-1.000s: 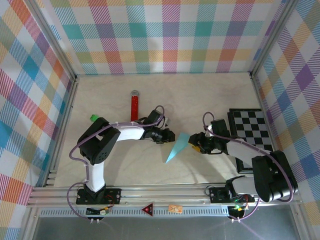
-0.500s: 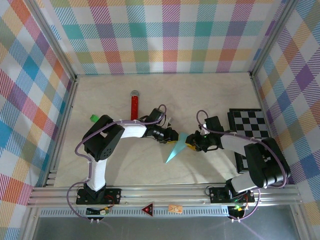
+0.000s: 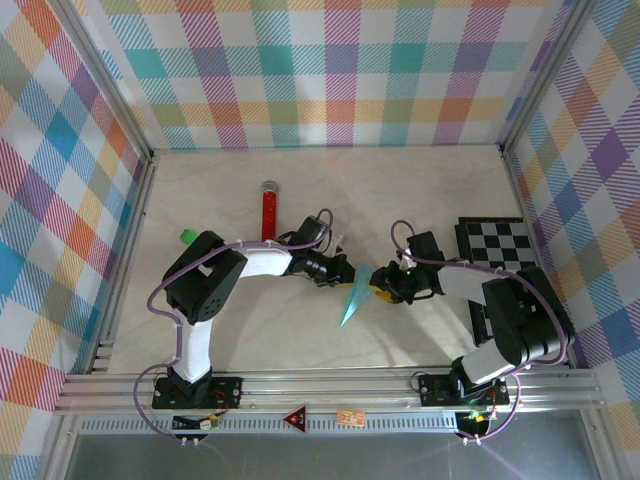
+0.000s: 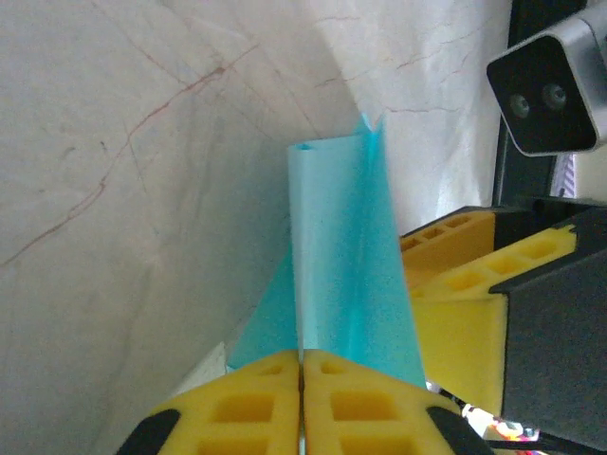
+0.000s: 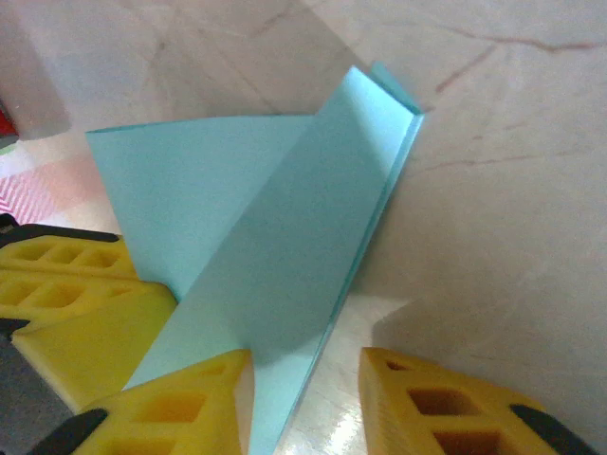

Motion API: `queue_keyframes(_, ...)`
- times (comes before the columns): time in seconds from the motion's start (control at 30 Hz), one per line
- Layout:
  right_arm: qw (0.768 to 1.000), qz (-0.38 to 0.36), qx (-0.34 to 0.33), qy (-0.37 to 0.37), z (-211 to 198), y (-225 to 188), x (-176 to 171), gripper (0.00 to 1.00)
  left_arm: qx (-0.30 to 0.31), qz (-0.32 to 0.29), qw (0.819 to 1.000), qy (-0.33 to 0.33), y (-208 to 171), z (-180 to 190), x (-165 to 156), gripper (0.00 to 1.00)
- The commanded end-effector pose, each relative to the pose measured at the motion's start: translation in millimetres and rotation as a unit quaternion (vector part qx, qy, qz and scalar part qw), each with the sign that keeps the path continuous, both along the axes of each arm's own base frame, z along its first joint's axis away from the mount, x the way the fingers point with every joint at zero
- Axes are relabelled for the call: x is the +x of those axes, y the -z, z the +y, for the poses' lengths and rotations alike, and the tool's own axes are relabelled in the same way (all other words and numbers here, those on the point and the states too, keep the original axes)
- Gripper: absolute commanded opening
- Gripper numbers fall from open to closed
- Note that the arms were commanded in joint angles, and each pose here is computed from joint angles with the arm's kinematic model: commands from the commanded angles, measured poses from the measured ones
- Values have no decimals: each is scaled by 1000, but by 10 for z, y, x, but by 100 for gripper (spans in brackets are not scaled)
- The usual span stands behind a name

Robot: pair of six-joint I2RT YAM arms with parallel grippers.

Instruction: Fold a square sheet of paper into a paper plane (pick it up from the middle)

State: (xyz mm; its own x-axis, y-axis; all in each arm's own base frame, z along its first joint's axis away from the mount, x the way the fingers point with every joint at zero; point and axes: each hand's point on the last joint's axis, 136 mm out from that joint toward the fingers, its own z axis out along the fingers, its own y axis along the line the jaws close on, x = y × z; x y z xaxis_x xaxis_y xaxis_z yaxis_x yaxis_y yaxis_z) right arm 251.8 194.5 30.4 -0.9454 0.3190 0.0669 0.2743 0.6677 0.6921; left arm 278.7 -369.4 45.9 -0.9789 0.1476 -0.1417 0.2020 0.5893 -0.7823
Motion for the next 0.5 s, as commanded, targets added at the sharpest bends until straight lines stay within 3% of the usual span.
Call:
queue_keyframes(0.0, 999, -39, 30, 12, 69, -236, 99, 40, -9, -66, 997, -32, -315, 81, 72, 6)
queue_keyframes(0.13, 996, -71, 46, 19, 124, -441, 149, 47, 23, -115, 989, -92, -417, 298, 179, 2)
queue_keyframes(0.23, 995, -86, 54, 7, 229, -562, 158, 51, 98, -137, 974, -149, -360, 598, 250, 1)
queue_keyframes(0.47, 993, -87, 63, -53, 655, -646, 108, 53, 149, -168, 959, -173, -417, 821, 234, 1)
